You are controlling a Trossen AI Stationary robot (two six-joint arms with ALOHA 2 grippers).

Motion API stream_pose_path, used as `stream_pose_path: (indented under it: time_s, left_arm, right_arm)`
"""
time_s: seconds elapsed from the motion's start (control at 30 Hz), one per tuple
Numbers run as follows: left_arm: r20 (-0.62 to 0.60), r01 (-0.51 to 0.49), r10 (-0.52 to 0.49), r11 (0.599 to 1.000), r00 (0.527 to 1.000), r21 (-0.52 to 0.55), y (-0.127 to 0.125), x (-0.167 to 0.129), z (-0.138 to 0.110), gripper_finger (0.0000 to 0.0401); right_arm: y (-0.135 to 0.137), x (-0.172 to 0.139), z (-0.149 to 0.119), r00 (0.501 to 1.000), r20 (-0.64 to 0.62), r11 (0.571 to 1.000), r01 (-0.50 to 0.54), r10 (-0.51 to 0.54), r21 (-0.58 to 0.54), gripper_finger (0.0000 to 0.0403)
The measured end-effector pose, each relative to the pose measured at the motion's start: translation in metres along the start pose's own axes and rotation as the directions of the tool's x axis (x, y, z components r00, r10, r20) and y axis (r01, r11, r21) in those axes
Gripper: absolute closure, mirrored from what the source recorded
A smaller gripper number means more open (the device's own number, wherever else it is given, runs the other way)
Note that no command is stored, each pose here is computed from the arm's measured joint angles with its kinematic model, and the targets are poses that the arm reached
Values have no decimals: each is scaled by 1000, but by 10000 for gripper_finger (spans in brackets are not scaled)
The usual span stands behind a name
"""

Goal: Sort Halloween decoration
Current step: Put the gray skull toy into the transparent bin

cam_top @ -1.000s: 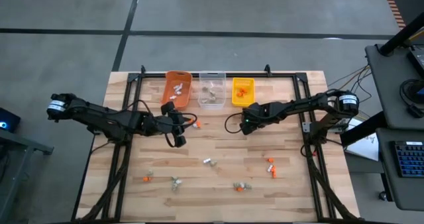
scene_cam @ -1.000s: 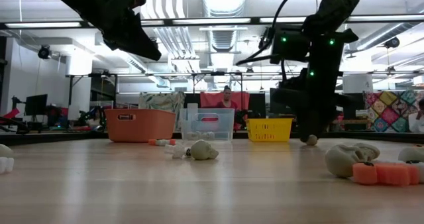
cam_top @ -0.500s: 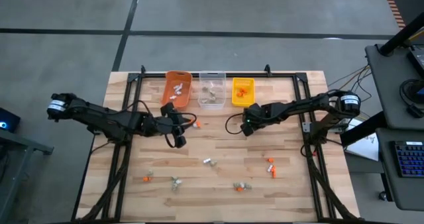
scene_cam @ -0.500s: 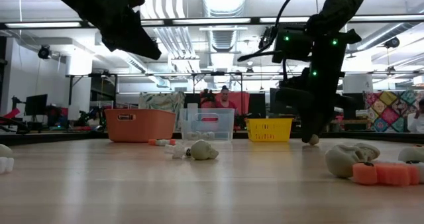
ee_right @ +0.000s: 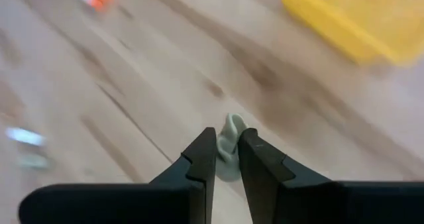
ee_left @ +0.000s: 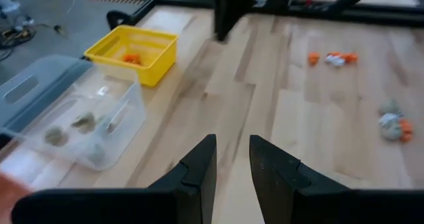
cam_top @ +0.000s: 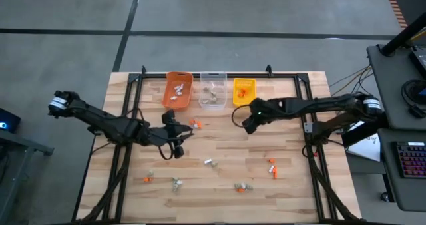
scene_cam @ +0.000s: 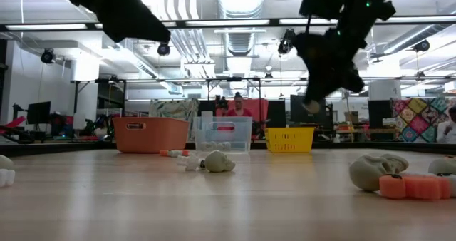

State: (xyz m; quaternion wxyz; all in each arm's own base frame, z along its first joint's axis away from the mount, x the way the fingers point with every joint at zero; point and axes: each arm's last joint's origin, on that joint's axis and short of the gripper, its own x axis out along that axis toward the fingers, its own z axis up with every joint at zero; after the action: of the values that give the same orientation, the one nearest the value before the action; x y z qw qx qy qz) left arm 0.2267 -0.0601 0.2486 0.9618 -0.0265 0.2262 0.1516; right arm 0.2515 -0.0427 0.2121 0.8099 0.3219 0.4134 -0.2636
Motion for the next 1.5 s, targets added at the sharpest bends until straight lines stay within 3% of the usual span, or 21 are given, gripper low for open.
stream_pose_path:
  time_s: [0.13,0.3,0.47,0.57,0.77,1.07,1.23,1.5]
  left_arm:
    - [31,27,-27,1000,999,-11,-5,-3,2,328]
    - [63,36,-34,999,997,-28,-7,-3,5,328]
    - [106,4,1,999,994,-43,-5,-5,10,328]
    - [126,2,6,998,992,-61,-4,-8,12,328]
    - [160,34,-19,995,987,-97,-3,-19,17,328]
    - [192,111,-90,989,977,-99,-9,-37,19,328]
    - [196,131,-110,987,974,-95,-12,-41,18,328]
    - [175,130,-109,985,979,-114,-13,-39,15,328]
  right_arm:
    - [10,-9,12,983,140,992,-109,116,-58,349]
    - [23,-10,34,906,333,964,-221,260,-152,349]
    - [31,3,57,793,512,943,-244,329,-227,349]
    - [30,15,73,763,560,945,-224,322,-238,349]
    - [24,41,118,778,586,966,-108,229,-234,349]
    - [-2,82,179,918,397,968,116,-19,-222,349]
    - [-12,101,196,952,282,949,195,-123,-246,349]
    - [-14,117,208,963,218,939,217,-160,-269,348]
